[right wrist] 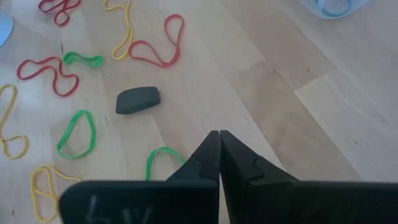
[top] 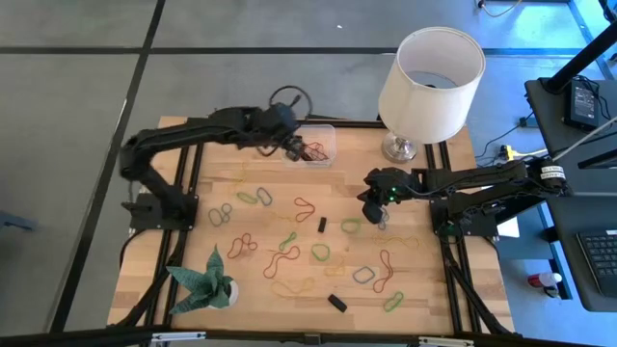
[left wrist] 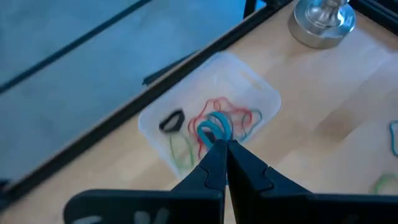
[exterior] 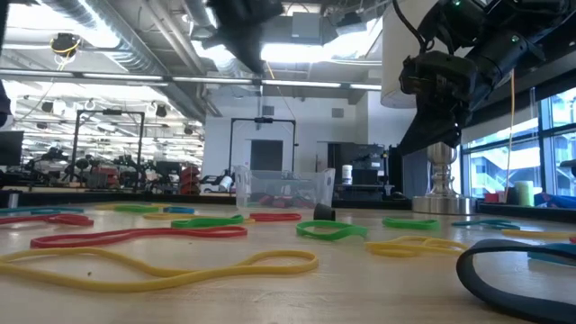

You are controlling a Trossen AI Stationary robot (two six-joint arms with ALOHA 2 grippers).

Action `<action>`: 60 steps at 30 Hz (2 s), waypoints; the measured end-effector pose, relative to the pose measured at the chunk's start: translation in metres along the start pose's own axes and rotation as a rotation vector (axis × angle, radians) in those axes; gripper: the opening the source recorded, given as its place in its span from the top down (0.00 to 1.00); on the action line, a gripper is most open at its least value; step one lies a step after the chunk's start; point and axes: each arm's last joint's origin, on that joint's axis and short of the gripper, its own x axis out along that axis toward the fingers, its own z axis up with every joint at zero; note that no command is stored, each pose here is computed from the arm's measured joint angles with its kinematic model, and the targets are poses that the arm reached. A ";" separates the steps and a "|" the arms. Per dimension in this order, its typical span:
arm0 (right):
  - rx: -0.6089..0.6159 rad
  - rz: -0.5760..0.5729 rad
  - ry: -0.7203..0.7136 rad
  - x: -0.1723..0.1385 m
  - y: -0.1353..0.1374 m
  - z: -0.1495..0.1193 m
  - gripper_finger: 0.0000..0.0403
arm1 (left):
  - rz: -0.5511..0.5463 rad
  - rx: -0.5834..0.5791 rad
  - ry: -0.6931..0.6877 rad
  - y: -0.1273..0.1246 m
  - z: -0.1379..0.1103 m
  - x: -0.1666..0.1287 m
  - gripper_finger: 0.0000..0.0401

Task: Pick and place rubber bands into bin
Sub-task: Put the blue rubber band into the transparent bin, then put the green rubber band into the transparent bin

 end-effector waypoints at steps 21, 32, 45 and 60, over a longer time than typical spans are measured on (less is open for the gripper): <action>0.000 -0.005 0.010 0.000 0.000 -0.001 0.99 | -0.054 0.003 0.158 -0.006 0.029 0.182 1.00; 0.000 -0.007 0.013 0.000 -0.001 -0.001 0.99 | -0.032 0.009 0.219 -0.010 0.014 0.212 0.90; 0.003 -0.006 0.012 0.000 -0.001 -0.001 0.99 | -0.028 0.010 0.270 -0.007 0.013 0.199 0.66; 0.003 -0.006 0.012 0.000 -0.001 -0.001 0.99 | -0.146 0.201 0.297 -0.024 0.000 0.084 0.98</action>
